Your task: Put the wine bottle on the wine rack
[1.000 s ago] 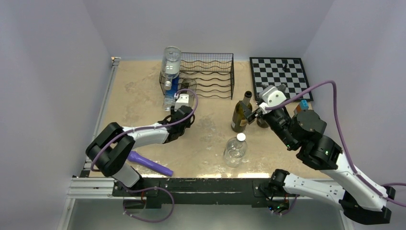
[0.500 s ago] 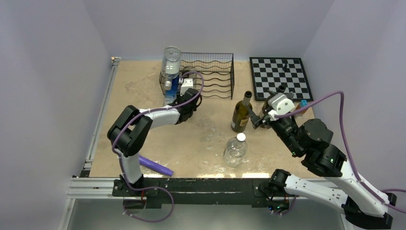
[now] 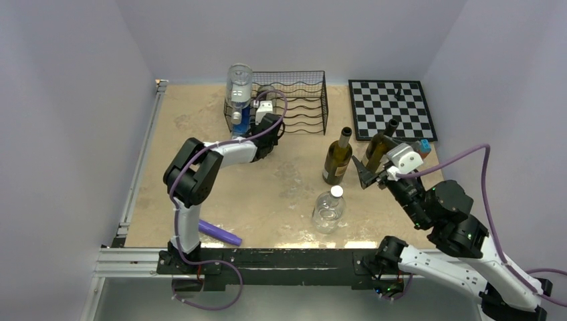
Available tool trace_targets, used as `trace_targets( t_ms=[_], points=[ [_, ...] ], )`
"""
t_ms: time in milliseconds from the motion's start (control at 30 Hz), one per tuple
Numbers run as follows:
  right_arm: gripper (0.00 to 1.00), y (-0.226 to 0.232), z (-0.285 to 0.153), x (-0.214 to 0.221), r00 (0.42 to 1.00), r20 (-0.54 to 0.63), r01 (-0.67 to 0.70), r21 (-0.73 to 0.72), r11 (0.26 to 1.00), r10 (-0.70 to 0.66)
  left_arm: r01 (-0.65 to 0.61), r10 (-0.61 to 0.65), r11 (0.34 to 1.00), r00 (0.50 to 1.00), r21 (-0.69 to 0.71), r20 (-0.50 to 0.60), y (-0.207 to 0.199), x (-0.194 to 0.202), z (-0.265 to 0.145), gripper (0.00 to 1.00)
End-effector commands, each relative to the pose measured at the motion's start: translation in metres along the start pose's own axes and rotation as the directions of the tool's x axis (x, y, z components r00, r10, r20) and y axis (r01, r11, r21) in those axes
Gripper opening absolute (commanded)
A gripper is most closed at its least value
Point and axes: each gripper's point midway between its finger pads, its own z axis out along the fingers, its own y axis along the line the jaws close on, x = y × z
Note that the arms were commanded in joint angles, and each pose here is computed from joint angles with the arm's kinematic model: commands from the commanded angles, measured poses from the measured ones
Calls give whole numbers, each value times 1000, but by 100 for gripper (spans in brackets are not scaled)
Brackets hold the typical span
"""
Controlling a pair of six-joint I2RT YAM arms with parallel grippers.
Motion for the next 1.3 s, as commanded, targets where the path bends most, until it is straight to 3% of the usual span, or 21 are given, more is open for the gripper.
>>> trace_targets(
  t_ms=[0,67,200,233,500,933,1167,1267],
  points=[
    [88,-10,-9,-5,998,34,-52,35,998,51,237,-245,969,937,64,249,-14,-111,-5,0],
    [88,-10,-9,-3,998,29,-54,41,998,53,246,-249,968,941,43,229,-10,-107,-2,0],
    [88,-10,-9,-2,998,25,-57,44,997,56,265,-261,964,944,9,202,-5,-99,-2,35],
    [88,-10,-8,-2,998,24,-55,43,998,54,265,-261,964,945,5,198,-4,-98,-3,39],
    [88,-9,-6,-4,999,24,-36,39,999,35,322,-317,947,941,-22,118,-2,-75,-3,61],
    [89,-10,-9,-3,999,8,-49,32,998,49,337,-335,941,941,-41,42,3,-56,-11,74],
    [93,-9,-5,-5,996,-41,-83,34,996,84,365,-366,930,930,45,20,0,-70,-50,79],
    [94,-6,-1,-7,993,-63,-96,28,995,97,326,-331,941,943,94,42,-3,-82,-77,89]
  ],
)
